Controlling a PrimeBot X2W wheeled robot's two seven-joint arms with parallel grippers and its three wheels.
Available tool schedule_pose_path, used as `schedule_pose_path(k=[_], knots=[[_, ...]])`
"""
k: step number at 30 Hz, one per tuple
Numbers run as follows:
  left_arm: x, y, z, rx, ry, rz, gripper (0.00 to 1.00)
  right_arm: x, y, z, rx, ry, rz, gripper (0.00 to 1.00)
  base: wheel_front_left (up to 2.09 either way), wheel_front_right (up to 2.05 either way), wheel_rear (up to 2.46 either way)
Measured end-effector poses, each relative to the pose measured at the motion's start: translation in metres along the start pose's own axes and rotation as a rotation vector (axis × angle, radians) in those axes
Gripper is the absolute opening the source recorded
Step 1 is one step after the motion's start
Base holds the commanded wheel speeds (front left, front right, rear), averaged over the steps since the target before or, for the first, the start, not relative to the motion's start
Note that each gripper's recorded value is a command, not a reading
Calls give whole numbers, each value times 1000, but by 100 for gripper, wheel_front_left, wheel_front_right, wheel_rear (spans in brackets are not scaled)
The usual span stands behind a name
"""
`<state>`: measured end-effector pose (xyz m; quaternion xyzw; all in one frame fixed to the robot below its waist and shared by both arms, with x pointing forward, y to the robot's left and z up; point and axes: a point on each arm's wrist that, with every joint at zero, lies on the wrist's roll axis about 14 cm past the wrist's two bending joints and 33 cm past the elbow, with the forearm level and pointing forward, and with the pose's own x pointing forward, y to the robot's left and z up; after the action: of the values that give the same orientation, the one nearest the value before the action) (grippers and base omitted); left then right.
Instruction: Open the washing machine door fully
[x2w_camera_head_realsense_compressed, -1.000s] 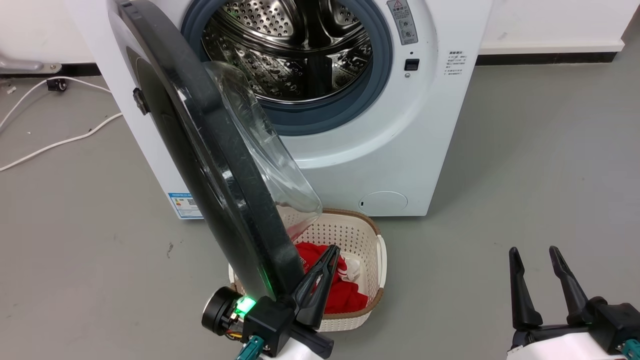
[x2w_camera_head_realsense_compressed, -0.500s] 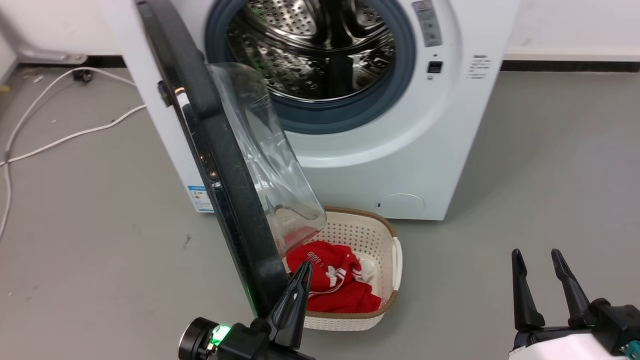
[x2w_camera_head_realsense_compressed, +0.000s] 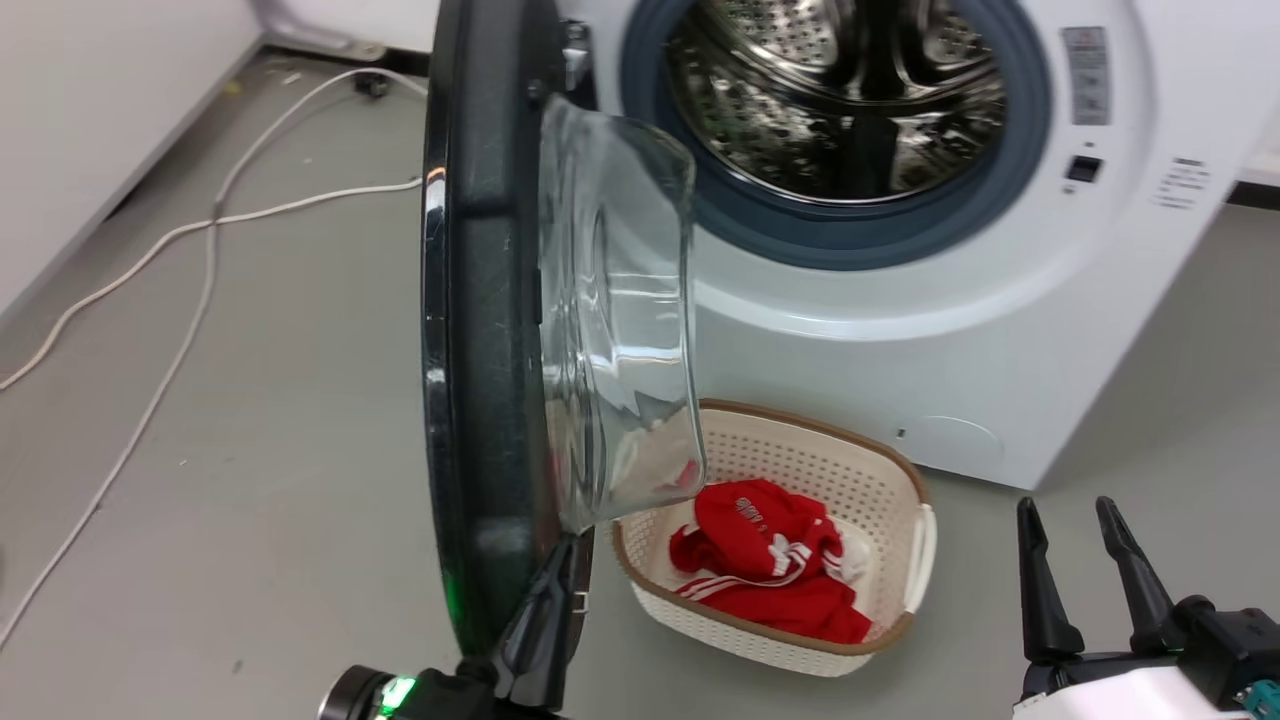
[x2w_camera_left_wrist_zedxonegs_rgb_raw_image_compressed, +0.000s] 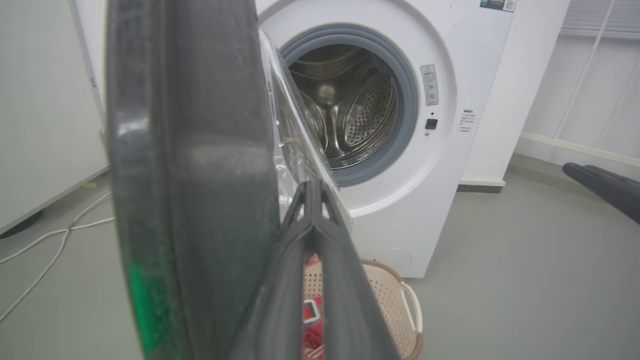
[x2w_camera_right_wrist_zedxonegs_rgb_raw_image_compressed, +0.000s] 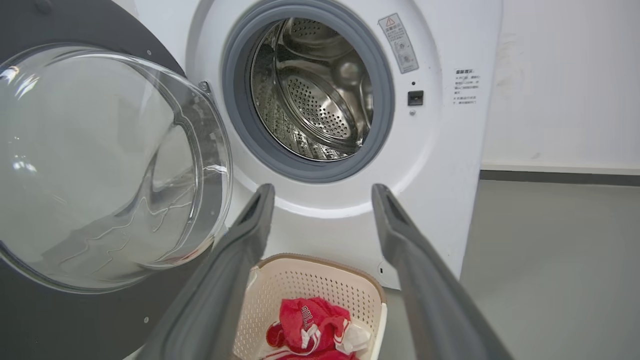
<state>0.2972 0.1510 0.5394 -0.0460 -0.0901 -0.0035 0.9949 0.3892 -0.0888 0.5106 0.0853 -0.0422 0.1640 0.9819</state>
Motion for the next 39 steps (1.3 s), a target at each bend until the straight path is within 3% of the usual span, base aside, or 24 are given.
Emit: schedule_pose_path(k=[8, 13, 22, 39], knots=[[-22, 60, 7, 62, -3, 220, 0, 17, 29, -12, 19, 28, 93, 100, 0, 0, 0], [-30, 91, 7, 119, 10, 296, 0, 19, 32, -14, 24, 32, 103, 100, 0, 0, 0], [-26, 179, 16, 234, 20, 462, 0, 12, 11, -15, 22, 36, 38, 100, 0, 0, 0], [11, 285, 21, 378, 99, 606, 0, 13, -27, -32, 11, 73, -65, 100, 0, 0, 0]])
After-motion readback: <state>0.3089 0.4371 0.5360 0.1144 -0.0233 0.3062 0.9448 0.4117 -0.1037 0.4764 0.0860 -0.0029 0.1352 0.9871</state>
